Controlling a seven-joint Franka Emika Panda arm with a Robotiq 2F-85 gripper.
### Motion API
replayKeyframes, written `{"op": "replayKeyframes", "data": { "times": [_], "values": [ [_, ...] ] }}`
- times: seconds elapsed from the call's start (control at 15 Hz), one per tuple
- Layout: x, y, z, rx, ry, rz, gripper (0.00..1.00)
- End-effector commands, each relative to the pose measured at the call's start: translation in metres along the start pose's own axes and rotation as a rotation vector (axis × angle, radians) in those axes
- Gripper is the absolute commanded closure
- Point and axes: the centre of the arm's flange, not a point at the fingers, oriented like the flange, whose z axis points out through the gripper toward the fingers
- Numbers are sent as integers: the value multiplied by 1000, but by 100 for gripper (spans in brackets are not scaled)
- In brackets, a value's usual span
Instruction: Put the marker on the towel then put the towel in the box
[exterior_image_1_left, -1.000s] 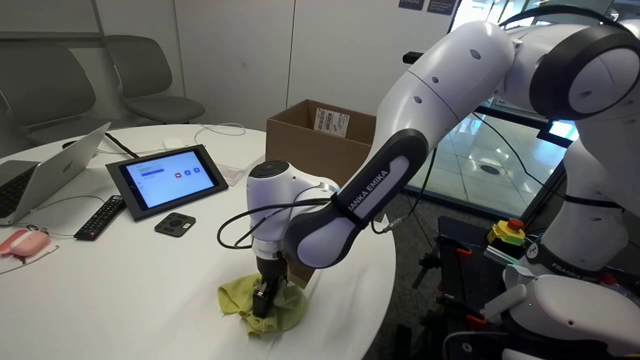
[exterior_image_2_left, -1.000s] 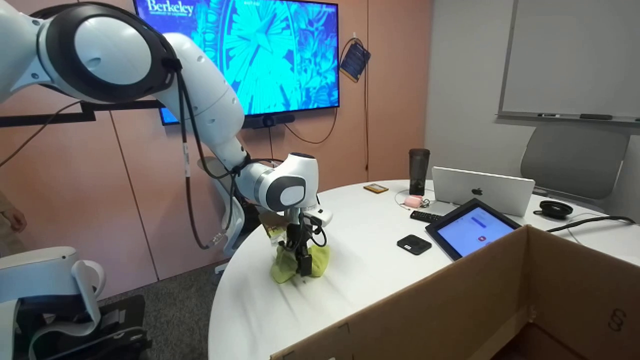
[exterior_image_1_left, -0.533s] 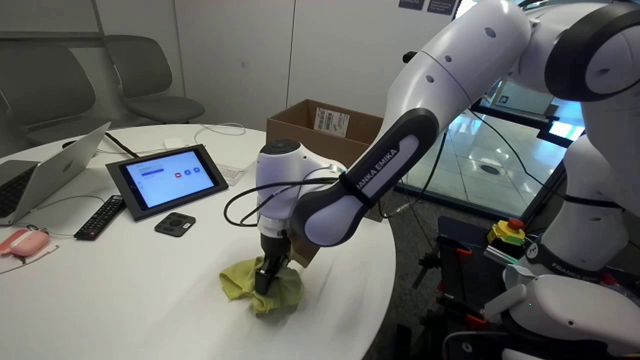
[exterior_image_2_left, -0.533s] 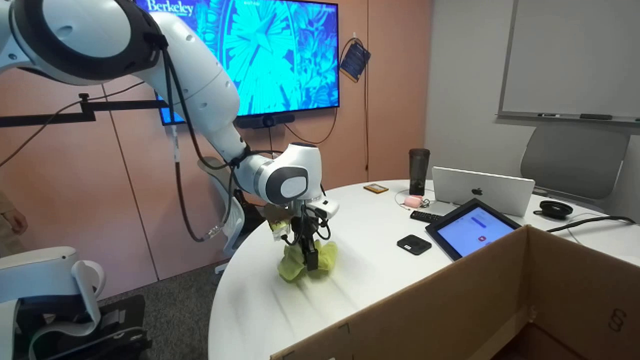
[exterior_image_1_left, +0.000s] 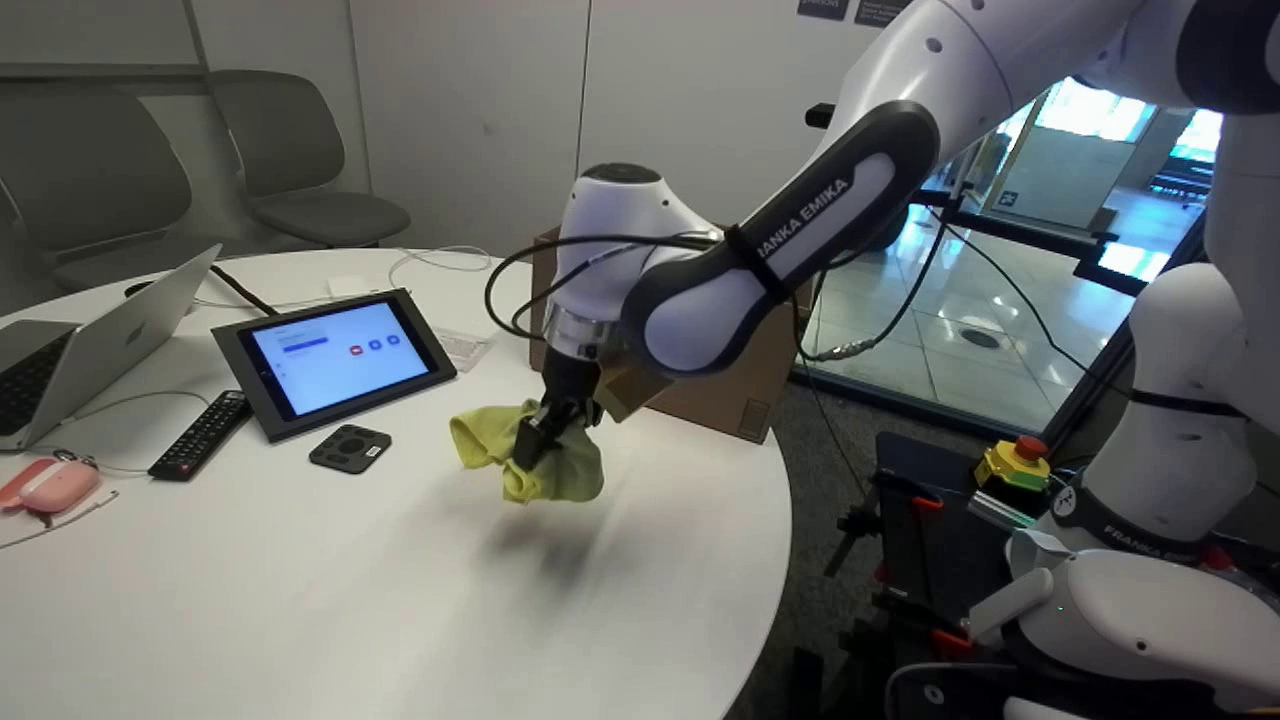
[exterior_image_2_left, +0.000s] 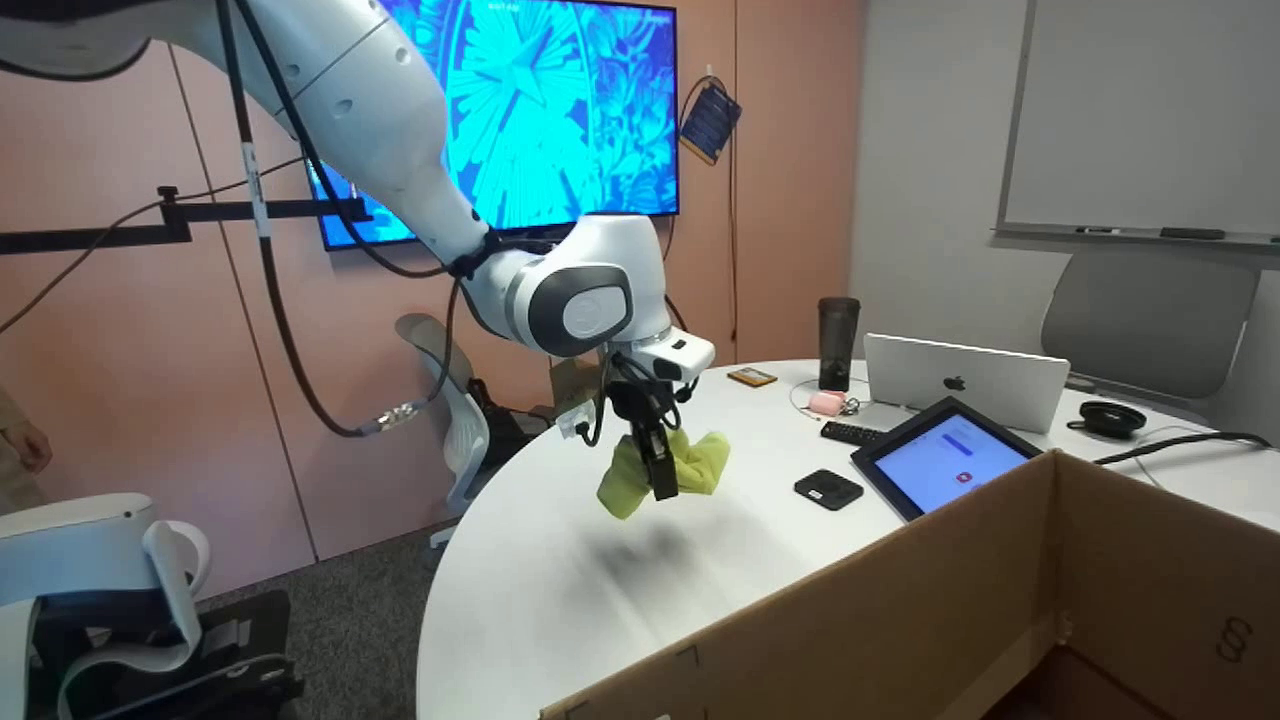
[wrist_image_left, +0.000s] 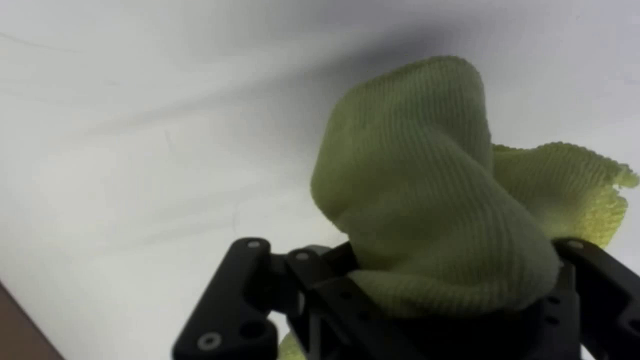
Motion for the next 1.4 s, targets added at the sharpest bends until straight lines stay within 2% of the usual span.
{"op": "replayKeyframes", "data": {
  "times": [0.0,0.4,0.87,1.33],
  "values": [
    [-2,39,-53,-11,95,122,98],
    [29,122,-111,-22,192,368,98],
    [62,230,-148,-55,312,714,98],
    [62,308,-168,-49,394,1091,98]
  ]
}}
